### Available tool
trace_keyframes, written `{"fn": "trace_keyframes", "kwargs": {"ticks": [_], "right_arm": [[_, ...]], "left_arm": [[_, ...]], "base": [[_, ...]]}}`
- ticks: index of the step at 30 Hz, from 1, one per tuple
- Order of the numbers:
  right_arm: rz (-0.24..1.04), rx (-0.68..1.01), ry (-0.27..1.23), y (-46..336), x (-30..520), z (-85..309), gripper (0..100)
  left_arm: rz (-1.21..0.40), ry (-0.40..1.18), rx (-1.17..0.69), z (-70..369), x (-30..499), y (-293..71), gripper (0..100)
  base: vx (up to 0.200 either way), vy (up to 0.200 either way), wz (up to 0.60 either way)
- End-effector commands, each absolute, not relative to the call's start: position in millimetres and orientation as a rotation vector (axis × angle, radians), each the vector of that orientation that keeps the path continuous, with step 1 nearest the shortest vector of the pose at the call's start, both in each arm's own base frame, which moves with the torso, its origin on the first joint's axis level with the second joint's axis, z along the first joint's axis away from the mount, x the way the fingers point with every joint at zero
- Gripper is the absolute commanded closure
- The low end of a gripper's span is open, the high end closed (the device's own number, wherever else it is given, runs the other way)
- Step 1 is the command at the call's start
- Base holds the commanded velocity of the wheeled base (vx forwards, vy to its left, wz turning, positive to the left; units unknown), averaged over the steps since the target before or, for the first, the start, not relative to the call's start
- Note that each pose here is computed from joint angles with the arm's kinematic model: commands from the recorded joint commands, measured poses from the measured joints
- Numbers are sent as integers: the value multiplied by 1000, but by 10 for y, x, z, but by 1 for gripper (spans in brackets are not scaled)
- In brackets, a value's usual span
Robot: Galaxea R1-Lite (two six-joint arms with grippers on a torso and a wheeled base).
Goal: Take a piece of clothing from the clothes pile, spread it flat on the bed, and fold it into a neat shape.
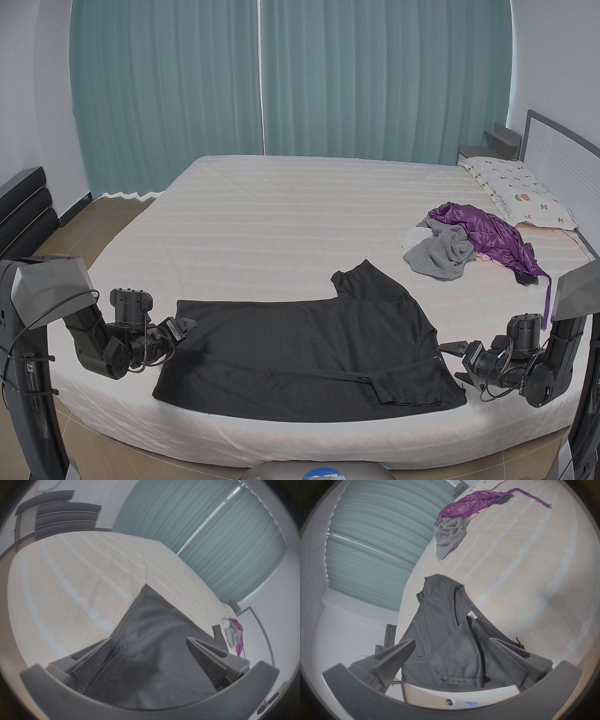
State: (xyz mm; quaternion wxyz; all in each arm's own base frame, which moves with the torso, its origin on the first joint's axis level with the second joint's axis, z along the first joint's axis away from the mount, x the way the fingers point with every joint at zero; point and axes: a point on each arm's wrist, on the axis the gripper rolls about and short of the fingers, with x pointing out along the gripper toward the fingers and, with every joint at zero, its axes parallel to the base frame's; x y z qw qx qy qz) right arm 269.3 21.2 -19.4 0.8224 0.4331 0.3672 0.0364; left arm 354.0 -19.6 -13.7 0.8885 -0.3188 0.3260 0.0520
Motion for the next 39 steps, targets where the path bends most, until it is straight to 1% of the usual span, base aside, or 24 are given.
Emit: {"fn": "trace_keyframes", "kwargs": {"ticks": [1,6,16,17,23,27,31,39], "right_arm": [[71,921,796,213,2691,-239,0],[71,921,797,213,2688,-246,0],[71,919,797,212,2674,-248,0],[71,919,797,212,2674,-248,0],[78,916,784,215,2659,-268,0],[80,916,780,216,2664,-275,0],[98,910,759,241,2690,-227,0],[137,870,705,338,2802,-186,0]], "left_arm": [[81,720,-605,-285,3554,-154,0],[43,727,-525,-317,3559,-183,0],[41,727,-516,-332,3565,-198,0],[41,727,-516,-332,3565,-198,100],[51,735,-511,-328,3531,-205,100],[92,739,-513,-324,3457,-138,100],[125,711,-533,-223,3424,-50,100],[132,683,-573,-58,3343,-49,100]], "base": [[0,0,0],[0,0,0],[0,0,0],[0,0,0],[0,0,0],[0,0,0],[0,0,0],[0,0,0]]}}
